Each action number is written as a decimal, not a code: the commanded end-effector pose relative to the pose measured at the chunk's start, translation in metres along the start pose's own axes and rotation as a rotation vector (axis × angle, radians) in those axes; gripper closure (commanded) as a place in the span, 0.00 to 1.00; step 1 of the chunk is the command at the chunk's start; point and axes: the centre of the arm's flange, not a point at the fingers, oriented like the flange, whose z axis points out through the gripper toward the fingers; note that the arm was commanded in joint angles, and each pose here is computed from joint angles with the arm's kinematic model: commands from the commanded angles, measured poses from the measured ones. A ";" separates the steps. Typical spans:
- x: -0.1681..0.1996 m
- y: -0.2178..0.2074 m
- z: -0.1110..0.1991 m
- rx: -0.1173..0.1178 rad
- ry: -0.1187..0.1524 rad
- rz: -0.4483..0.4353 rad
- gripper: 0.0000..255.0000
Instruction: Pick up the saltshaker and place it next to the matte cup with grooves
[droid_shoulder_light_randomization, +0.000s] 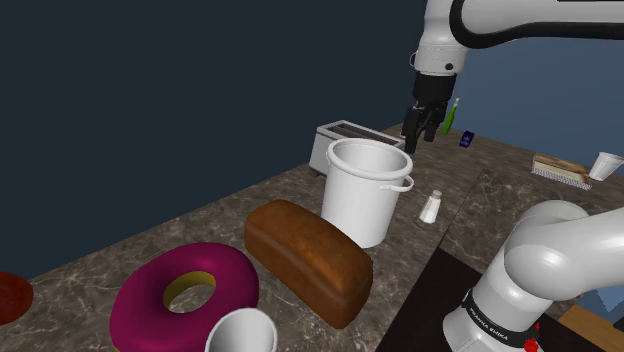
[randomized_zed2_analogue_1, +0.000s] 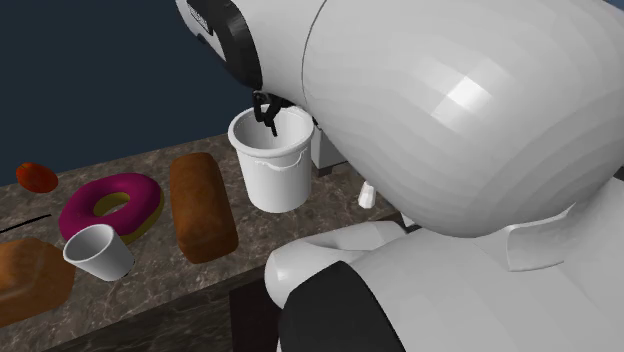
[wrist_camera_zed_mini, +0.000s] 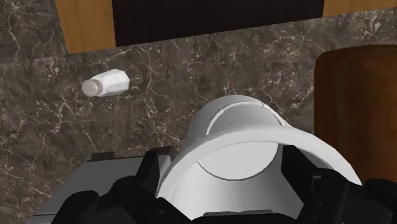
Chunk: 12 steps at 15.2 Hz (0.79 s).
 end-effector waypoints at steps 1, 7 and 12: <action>0.000 0.000 0.000 0.000 0.000 0.000 0.00; -0.011 0.063 0.052 0.025 0.012 -0.025 0.00; -0.019 0.114 0.097 0.046 0.021 -0.045 0.00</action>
